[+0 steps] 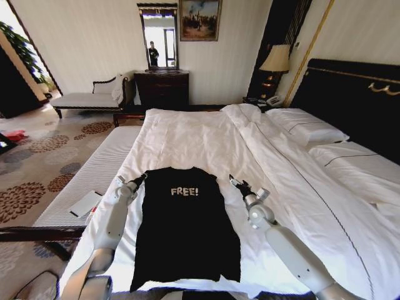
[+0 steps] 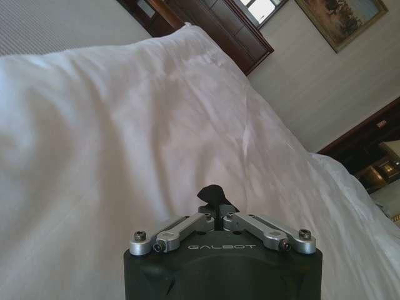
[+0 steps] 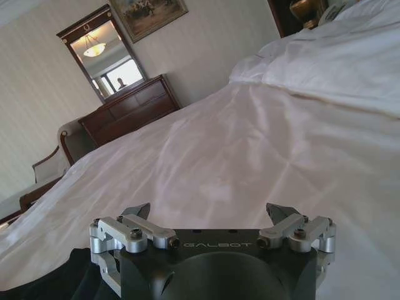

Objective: Fold the clothes on the bed.

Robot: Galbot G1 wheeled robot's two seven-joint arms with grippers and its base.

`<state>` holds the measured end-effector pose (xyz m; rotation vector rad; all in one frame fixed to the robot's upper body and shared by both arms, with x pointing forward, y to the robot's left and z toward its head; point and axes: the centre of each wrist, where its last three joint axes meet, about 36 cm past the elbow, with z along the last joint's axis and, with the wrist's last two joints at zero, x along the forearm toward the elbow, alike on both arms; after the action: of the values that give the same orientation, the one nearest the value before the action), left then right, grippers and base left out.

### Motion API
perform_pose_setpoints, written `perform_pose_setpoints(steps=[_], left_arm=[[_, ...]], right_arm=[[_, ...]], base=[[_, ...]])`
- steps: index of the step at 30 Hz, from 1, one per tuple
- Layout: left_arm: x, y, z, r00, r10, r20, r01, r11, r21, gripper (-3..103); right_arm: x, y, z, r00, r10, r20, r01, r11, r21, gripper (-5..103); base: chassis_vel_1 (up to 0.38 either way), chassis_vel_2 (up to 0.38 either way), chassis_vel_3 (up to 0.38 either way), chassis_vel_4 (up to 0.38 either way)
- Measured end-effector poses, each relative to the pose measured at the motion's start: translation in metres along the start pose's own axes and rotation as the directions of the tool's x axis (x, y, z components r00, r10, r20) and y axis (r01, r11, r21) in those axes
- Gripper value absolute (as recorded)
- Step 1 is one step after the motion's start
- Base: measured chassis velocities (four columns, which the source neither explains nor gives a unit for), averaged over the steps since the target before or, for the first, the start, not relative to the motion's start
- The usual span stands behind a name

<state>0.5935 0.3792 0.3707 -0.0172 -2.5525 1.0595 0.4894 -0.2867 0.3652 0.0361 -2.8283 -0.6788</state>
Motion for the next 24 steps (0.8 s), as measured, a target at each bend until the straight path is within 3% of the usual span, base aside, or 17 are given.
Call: perform_pose_setpoints(steps=[8,15,21,24], left_arm=[[-0.001,-0.001,-0.012,1.000,-0.011,0.003,0.012,0.999,-0.037,1],[-0.001,0.001,-0.007,1.000,-0.019,0.000,0.019,0.999,-0.045,1],[0.004,0.000,-0.007,1.000,-0.013,0.004,0.013,0.999,-0.053,1],[0.006,0.000,-0.007,1.000,-0.011,0.005,0.012,0.998,-0.057,1]], right_arm=[[-0.021,0.027,0.000,0.994,-0.076,-0.077,0.077,0.997,0.001,100],[-0.053,0.073,0.007,0.972,-0.189,-0.140,0.175,0.979,-0.104,100],[-0.077,0.108,0.020,0.963,-0.196,-0.183,0.169,0.974,-0.153,100],[-0.078,0.113,0.022,0.961,-0.191,-0.198,0.159,0.973,-0.165,100]], base=[[0.000,0.000,0.000,0.000],[0.000,0.000,0.000,0.000],[0.000,0.000,0.000,0.000],[0.000,0.000,0.000,0.000]])
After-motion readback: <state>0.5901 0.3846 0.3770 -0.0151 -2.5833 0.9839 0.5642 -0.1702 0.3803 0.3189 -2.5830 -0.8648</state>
